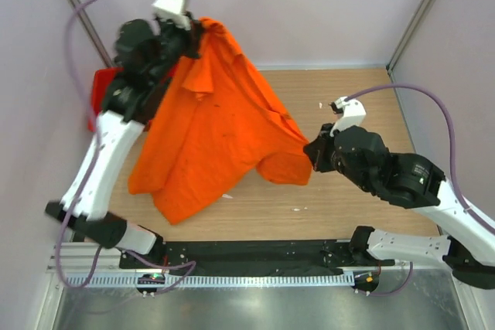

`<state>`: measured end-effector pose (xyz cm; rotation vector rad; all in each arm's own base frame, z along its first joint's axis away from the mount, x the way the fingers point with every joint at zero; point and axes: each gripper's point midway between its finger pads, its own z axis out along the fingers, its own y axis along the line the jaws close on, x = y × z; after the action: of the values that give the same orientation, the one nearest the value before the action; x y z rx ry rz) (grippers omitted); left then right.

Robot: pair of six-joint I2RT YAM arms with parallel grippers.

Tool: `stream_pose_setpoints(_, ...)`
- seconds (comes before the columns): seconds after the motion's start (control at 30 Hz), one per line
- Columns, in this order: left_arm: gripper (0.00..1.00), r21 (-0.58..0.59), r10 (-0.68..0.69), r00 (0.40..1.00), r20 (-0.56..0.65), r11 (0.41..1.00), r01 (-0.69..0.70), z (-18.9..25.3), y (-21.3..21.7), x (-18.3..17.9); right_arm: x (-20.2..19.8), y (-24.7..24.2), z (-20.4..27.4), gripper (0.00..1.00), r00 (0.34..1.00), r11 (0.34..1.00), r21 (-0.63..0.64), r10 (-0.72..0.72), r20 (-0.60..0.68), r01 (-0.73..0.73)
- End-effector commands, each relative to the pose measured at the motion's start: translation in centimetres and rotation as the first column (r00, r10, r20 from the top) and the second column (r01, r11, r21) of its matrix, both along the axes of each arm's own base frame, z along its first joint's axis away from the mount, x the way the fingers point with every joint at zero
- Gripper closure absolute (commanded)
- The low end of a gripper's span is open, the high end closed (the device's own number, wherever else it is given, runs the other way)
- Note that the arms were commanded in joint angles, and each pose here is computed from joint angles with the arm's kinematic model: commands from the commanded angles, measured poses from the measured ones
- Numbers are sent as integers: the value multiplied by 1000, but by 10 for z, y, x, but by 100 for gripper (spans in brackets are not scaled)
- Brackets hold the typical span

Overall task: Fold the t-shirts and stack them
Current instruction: Flatten the tshirt out

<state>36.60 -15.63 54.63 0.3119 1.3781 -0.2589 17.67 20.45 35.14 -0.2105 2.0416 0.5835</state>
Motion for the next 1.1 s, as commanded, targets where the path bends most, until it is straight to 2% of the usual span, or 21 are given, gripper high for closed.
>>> stream_pose_setpoints(0.0, 100, -33, -298, 946, -129, 955, 296, -72, -97, 58, 18, -72, -71, 99, 932, 920, -204, -356, -73, 336)
stream_pose_setpoints(0.03, 100, -19, -322, 913, -252, 944, 328, -134, -125, 91, 22, -79, -88, 99, 909, 899, -233, -403, -103, 372)
stream_pose_setpoints(0.13, 100, 11, -363, 845, -393, 917, 399, -213, -186, 117, 34, -111, -137, 99, 836, 867, -226, -492, -242, 444)
stream_pose_setpoints(0.17, 100, 44, -341, 792, -506, 907, 419, -284, -217, 128, 43, -114, -142, 99, 829, 869, -183, -493, -263, 459)
stream_pose_setpoints(0.23, 98, 83, -294, 782, -550, 912, 401, -308, -236, 139, 46, -136, -171, 99, 761, 842, -190, -538, -363, 505)
stream_pose_setpoints(0.27, 85, 92, -213, 785, -582, 942, 323, -331, -235, 149, 52, -141, -183, 99, 753, 845, -228, -534, -384, 483)
stream_pose_setpoints(0.33, 54, 114, -110, 806, -581, 970, 214, -337, -220, 158, 56, -144, -197, 81, 734, 851, -256, -524, -431, 457)
stream_pose_setpoints(0.4, 35, 166, -66, 802, -593, 965, 202, -326, -202, 150, 64, -136, -204, 50, 731, 879, -284, -476, -488, 383)
stream_pose_setpoints(0.47, 20, 236, -5, 822, -570, 957, 169, -310, -181, 143, 63, -128, -208, 31, 723, 900, -291, -433, -538, 323)
stream_pose_setpoints(0.5, 0, 233, 1, 834, -552, 960, 153, -283, -167, 131, 66, -126, -213, 14, 717, 906, -300, -420, -556, 298)
stream_pose_setpoints(0.53, 0, 236, 13, 819, -574, 960, 150, -285, -156, 120, 65, -128, -216, 1, 701, 900, -312, -433, -567, 304)
stream_pose_setpoints(0.63, 0, 56, -95, 793, -602, 986, 160, -241, -129, 78, 66, -124, -234, 0, 674, 908, -289, -419, -609, 303)
stream_pose_setpoints(0.67, 0, 31, -101, 736, -670, 986, 163, -271, -116, 65, 67, -117, -236, 0, 672, 928, -229, -371, -641, 293)
stream_pose_setpoints(0.77, 0, -122, -201, 639, -742, 978, 167, -279, -91, 8, 70, -102, -253, 9, 663, 947, -158, -308, -682, 279)
stream_pose_setpoints(0.8, 4, -133, -206, 600, -773, 977, 164, -291, -81, -8, 70, -99, -259, 24, 651, 950, -149, -298, -698, 275)
stream_pose_setpoints(0.83, 16, -168, -239, 605, -759, 971, 171, -277, -72, -30, 75, -96, -268, 35, 632, 947, -143, -299, -715, 287)
stream_pose_setpoints(0.87, 29, -141, -195, 536, -822, 980, 141, -312, -56, -51, 76, -94, -272, 53, 622, 947, -142, -298, -724, 289)
stream_pose_setpoints(0.9, 48, -125, -175, 517, -838, 984, 130, -321, -48, -63, 78, -92, -277, 60, 613, 948, -138, -293, -734, 288)
stream_pose_setpoints(0.93, 54, -126, -170, 535, -827, 985, 119, -316, -38, -79, 84, -89, -280, 61, 608, 945, -125, -292, -738, 302)
stream_pose_setpoints(1.0, 55, -77, -104, 440, -892, 994, 79, -362, -19, -112, 89, -85, -284, 61, 613, 946, -106, -281, -739, 305)
stream_pose_setpoints(1.07, 55, -50, -67, 422, -904, 997, 52, -381, -6, -133, 95, -83, -289, 60, 614, 947, -108, -281, -738, 303)
